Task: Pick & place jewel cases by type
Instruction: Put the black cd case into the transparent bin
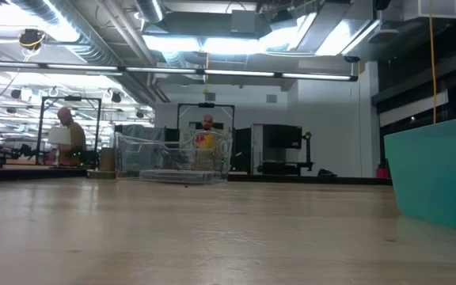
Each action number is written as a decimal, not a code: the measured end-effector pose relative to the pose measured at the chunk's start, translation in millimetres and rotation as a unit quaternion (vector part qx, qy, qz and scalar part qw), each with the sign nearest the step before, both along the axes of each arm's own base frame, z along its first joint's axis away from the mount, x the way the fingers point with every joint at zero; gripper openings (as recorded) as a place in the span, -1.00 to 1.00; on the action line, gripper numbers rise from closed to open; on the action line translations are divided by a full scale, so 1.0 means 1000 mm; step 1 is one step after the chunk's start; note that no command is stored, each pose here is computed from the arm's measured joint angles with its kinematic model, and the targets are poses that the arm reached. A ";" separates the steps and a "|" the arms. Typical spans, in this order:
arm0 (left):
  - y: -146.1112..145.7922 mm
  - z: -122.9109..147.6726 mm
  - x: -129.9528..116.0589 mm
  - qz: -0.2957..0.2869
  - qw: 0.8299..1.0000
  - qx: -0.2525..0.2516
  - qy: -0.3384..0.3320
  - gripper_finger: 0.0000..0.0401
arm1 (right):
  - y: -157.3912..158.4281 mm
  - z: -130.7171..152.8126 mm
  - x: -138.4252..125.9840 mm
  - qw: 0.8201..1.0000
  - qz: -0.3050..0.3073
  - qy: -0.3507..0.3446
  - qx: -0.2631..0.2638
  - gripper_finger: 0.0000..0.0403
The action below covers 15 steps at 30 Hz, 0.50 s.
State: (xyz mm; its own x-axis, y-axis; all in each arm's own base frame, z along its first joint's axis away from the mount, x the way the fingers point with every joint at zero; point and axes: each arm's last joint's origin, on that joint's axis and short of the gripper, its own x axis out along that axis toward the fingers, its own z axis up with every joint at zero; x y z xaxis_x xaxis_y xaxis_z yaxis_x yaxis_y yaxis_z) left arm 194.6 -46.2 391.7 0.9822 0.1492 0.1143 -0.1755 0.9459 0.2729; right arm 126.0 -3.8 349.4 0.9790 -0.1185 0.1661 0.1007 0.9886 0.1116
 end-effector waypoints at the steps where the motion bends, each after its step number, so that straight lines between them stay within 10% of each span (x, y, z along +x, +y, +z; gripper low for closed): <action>1: 0.000 0.000 0.000 -0.002 1.000 -0.015 -0.002 -0.87 | 0.000 0.000 0.000 1.000 0.004 0.000 -0.003 -0.96; 15: 0.000 0.000 0.000 -0.023 0.968 -0.245 -0.038 -0.87 | 0.001 0.000 0.000 0.999 0.015 0.004 -0.040 -0.96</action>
State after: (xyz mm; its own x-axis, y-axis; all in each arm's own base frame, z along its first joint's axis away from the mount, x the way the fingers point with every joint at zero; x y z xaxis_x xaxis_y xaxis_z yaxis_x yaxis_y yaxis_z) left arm 194.6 -45.8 391.7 0.9805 0.1605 0.1134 -0.1322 0.9657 -0.2234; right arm 126.2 -2.6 349.4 0.9831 -0.0760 0.1664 0.0718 0.9969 0.0307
